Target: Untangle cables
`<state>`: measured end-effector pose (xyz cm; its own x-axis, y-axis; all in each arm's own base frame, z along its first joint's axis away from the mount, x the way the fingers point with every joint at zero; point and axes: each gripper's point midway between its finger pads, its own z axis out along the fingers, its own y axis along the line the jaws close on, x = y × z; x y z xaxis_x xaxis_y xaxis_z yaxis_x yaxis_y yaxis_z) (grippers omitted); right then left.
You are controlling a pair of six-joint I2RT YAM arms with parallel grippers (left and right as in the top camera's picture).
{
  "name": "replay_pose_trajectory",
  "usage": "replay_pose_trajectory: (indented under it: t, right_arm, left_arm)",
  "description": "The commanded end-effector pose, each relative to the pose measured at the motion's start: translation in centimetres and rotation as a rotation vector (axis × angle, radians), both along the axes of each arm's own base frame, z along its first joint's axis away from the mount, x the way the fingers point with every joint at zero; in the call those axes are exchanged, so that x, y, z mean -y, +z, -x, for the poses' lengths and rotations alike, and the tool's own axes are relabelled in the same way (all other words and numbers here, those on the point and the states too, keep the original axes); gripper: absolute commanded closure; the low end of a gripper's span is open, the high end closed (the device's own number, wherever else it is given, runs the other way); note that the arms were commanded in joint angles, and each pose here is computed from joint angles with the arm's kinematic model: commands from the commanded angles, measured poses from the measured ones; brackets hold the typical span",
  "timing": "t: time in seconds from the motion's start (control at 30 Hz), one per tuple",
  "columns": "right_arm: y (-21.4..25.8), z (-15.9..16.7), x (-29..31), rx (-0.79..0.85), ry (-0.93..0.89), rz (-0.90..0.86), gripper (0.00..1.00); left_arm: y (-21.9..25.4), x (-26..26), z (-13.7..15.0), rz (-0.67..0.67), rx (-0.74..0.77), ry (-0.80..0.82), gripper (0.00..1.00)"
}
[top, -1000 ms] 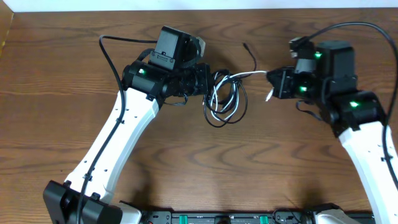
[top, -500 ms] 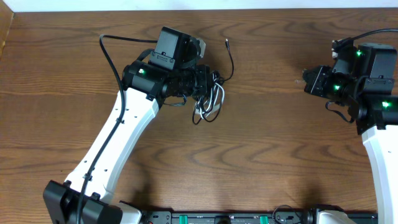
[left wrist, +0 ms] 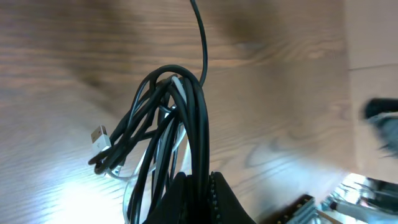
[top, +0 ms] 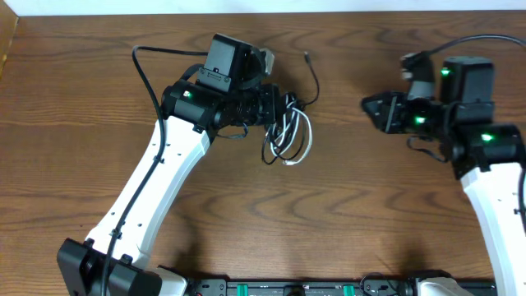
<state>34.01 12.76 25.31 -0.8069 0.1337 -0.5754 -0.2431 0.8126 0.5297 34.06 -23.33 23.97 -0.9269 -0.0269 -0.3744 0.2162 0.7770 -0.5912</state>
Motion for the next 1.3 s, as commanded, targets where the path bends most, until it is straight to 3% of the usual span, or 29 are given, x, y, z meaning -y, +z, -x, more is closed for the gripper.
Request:
replay_pose_trajectory:
  t: [0.0, 0.33, 0.57, 0.93, 1.07, 1.13, 1.17, 1.27]
  right_arm:
    - [-0.2, 0.7, -3.2, -0.009, 0.13, -0.046, 0.67]
    - [-0.1, 1.3, -9.2, 0.018, 0.338, -0.15, 0.6]
    - [-0.6, 1.4, -10.3, 0.016, 0.368, -0.148, 0.58]
    - [-3.4, -0.4, -11.0, -0.024, 0.343, -0.117, 0.6]
    - [-3.2, -0.6, -11.8, 0.003, 0.363, -0.121, 0.67]
    - [-2.9, -0.8, -12.1, 0.027, 0.368, -0.126, 0.85]
    - [-2.7, -0.9, -12.1, 0.037, 0.368, -0.127, 0.99]
    - [-2.4, -1.9, -10.9, 0.036, 0.287, -0.118, 0.99]
  left_arm:
    - [1.6, 1.4, 0.6, 0.089, 0.012, -0.072, 0.92]
    - [3.8, 2.5, -1.1, 0.228, -0.022, 0.053, 0.92]
    - [5.4, 3.0, -2.3, 0.308, -0.018, 0.113, 0.92]
    - [5.7, 3.3, -2.2, 0.321, -0.017, 0.097, 0.92]
    - [5.6, 3.3, -2.2, 0.32, -0.018, 0.098, 0.92]
    - [5.6, 3.2, -2.2, 0.316, -0.013, 0.094, 0.92]
    - [5.6, 3.2, -2.3, 0.308, -0.001, 0.09, 0.92]
    - [4.9, 2.6, -2.6, 0.246, 0.05, 0.085, 0.92]
